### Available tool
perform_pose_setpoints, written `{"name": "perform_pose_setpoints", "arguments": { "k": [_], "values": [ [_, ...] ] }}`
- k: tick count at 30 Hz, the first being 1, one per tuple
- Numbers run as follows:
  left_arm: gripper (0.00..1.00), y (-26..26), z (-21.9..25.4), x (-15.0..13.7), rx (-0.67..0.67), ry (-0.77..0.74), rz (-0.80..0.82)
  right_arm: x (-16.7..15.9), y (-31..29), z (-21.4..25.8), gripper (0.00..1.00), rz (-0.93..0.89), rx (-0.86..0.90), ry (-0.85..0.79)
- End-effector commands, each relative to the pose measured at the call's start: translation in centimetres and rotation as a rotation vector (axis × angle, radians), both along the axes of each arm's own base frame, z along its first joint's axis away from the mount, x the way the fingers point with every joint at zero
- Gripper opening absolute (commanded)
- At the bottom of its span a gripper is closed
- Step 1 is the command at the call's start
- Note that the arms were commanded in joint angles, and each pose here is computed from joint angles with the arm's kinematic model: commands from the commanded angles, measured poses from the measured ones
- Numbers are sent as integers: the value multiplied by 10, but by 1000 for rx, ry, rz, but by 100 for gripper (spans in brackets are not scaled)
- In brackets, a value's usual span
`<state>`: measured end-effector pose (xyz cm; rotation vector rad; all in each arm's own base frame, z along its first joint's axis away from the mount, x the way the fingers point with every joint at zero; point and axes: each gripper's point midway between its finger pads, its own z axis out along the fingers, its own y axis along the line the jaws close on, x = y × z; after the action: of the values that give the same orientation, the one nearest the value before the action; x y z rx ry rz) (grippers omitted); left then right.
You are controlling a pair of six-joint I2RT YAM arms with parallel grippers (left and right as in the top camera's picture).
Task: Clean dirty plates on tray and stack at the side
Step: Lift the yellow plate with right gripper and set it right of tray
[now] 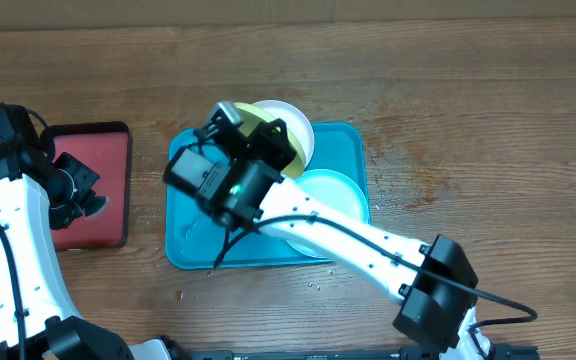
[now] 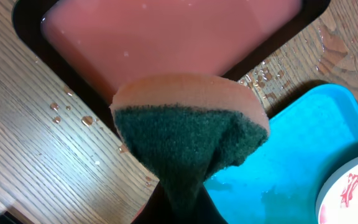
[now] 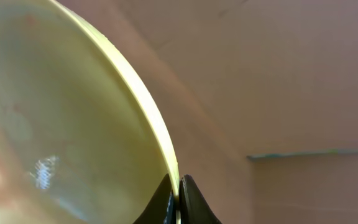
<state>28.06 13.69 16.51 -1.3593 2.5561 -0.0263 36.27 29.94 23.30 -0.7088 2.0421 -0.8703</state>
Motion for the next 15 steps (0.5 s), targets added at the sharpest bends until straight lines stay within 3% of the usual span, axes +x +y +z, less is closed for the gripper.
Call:
{"name": "perform_pose_setpoints", "arguments": {
  "k": [1, 4, 9, 15],
  "values": [
    [4, 2, -3, -2, 9, 15, 16, 22, -5, -20, 4, -39, 300, 174],
    [4, 2, -3, -2, 9, 15, 16, 41, -13, -54, 4, -50, 523, 403],
    [4, 2, -3, -2, 8, 16, 16, 58, -57, -71, 4, -125, 846, 683],
    [4, 2, -3, -2, 9, 14, 15, 89, -180, -84, 4, -397, 1023, 698]
  ]
}}
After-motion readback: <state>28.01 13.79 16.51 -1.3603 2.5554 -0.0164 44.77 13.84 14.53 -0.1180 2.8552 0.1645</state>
